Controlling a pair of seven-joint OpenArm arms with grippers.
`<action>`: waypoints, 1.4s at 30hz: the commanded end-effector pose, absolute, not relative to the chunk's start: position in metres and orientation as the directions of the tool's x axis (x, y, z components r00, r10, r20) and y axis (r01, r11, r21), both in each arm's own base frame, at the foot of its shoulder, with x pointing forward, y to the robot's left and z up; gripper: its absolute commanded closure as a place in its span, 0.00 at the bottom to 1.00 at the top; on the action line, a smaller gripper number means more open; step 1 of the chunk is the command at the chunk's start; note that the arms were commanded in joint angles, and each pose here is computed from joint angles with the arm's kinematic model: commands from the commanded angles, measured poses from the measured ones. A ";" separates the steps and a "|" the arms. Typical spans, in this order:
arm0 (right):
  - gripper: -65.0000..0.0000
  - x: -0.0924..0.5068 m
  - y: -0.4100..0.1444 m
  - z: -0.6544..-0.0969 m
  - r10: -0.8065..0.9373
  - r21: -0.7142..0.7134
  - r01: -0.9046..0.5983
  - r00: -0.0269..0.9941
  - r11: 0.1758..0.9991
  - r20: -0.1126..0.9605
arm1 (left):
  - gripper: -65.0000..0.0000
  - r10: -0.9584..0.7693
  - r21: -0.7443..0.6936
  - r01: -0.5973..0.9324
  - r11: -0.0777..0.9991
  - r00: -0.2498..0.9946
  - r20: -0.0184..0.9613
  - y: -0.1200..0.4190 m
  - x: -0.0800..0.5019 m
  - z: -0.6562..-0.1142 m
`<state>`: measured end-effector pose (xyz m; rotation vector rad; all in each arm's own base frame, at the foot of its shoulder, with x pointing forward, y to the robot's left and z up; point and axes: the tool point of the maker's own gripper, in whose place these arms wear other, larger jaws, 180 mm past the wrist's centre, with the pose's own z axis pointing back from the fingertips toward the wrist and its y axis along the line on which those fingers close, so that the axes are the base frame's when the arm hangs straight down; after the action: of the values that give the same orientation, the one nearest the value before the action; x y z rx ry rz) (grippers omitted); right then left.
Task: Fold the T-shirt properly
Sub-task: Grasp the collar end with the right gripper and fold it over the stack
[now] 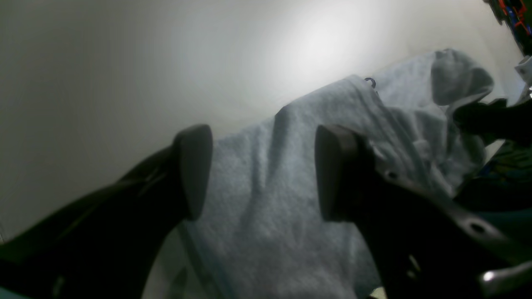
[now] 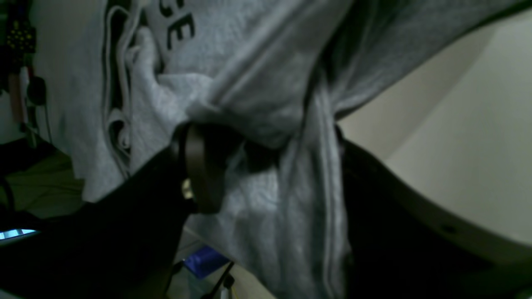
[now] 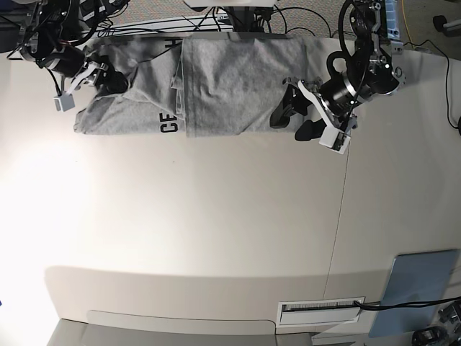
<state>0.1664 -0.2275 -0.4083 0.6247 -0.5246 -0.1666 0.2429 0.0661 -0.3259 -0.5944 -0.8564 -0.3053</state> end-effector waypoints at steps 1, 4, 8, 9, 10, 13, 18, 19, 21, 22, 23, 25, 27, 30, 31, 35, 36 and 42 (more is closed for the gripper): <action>0.52 0.159 -0.232 -0.413 -0.278 0.570 0.005 0.876 0.821 0.393 | 0.41 -0.017 -0.351 0.497 0.794 0.595 0.803 0.065 0.247 -0.316; 0.54 0.162 -0.234 -0.413 -0.282 0.562 0.005 0.869 0.827 0.407 | 0.41 -0.027 -0.341 0.496 0.799 0.596 0.803 0.067 0.247 -0.318; 0.70 0.163 -0.239 -0.415 -0.273 0.534 0.008 0.866 0.845 0.419 | 0.41 -0.028 -0.340 0.495 0.799 0.596 0.803 0.067 0.247 -0.318; 0.77 0.163 -0.240 -0.416 -0.270 0.525 0.008 0.864 0.851 0.424 | 0.41 -0.028 -0.340 0.495 0.800 0.596 0.803 0.067 0.247 -0.318; 0.84 0.164 -0.242 -0.416 -0.269 0.517 0.009 0.862 0.856 0.430 | 0.41 -0.028 -0.340 0.495 0.799 0.596 0.803 0.067 0.247 -0.318; 0.99 0.171 -0.250 -0.415 -0.273 0.485 0.011 0.837 0.875 0.475 | 0.41 -0.028 -0.340 0.495 0.799 0.596 0.803 0.067 0.247 -0.318; 1.00 0.185 -0.280 -0.402 -0.260 0.392 0.013 0.769 0.920 0.583 | 0.41 -0.028 -0.340 0.495 0.800 0.596 0.802 0.067 0.247 -0.318; 1.00 0.187 -0.290 -0.397 -0.256 0.371 0.020 0.758 0.928 0.599 | 0.41 -0.029 -0.339 0.495 0.800 0.596 0.803 0.067 0.247 -0.318; 1.00 0.190 -0.313 -0.382 -0.243 0.324 0.034 0.735 0.946 0.633 | 0.41 -0.034 -0.333 0.494 0.803 0.596 0.802 0.068 0.247 -0.319; 1.00 0.192 -0.323 -0.374 -0.233 0.298 0.039 0.723 0.954 0.650 | 0.41 -0.036 -0.331 0.494 0.804 0.596 0.802 0.068 0.247 -0.319; 1.00 0.194 -0.333 -0.365 -0.222 0.274 0.043 0.711 0.961 0.667 | 0.41 -0.036 -0.331 0.494 0.804 0.596 0.802 0.068 0.247 -0.319; 1.00 0.197 -0.345 -0.349 -0.195 0.232 0.041 0.694 0.972 0.693 | 0.41 -0.036 -0.331 0.494 0.804 0.596 0.802 0.068 0.247 -0.319; 1.00 0.201 -0.344 -0.336 -0.162 0.206 0.017 0.683 0.978 0.712 | 0.41 -0.036 -0.331 0.494 0.804 0.596 0.802 0.068 0.247 -0.319; 1.00 0.210 -0.317 -0.311 -0.113 0.212 -0.073 0.657 0.974 0.745 | 0.41 -0.036 -0.332 0.494 0.804 0.596 0.802 0.068 0.247 -0.319; 1.00 0.212 -0.304 -0.303 -0.089 0.205 -0.107 0.648 0.973 0.756 | 0.41 -0.036 -0.332 0.494 0.804 0.597 0.801 0.068 0.247 -0.319; 1.00 0.212 -0.234 -0.272 0.045 0.159 -0.277 0.607 0.948 0.793 | 0.41 -0.035 -0.333 0.493 0.804 0.598 0.801 0.068 0.246 -0.320; 1.00 0.211 -0.213 -0.266 0.077 0.151 -0.324 0.594 0.934 0.801 | 0.41 -0.035 -0.333 0.493 0.804 0.598 0.801 0.068 0.246 -0.320; 1.00 0.199 -0.109 -0.259 0.178 0.175 -0.518 0.562 0.838 0.808 | 0.41 -0.048 -0.324 0.488 0.811 0.607 0.794 0.070 0.243 -0.324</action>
<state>0.1979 -0.1099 -0.2668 0.4114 -0.8552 0.4236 0.2390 0.0706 -0.3342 -0.5504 -0.8330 -0.3184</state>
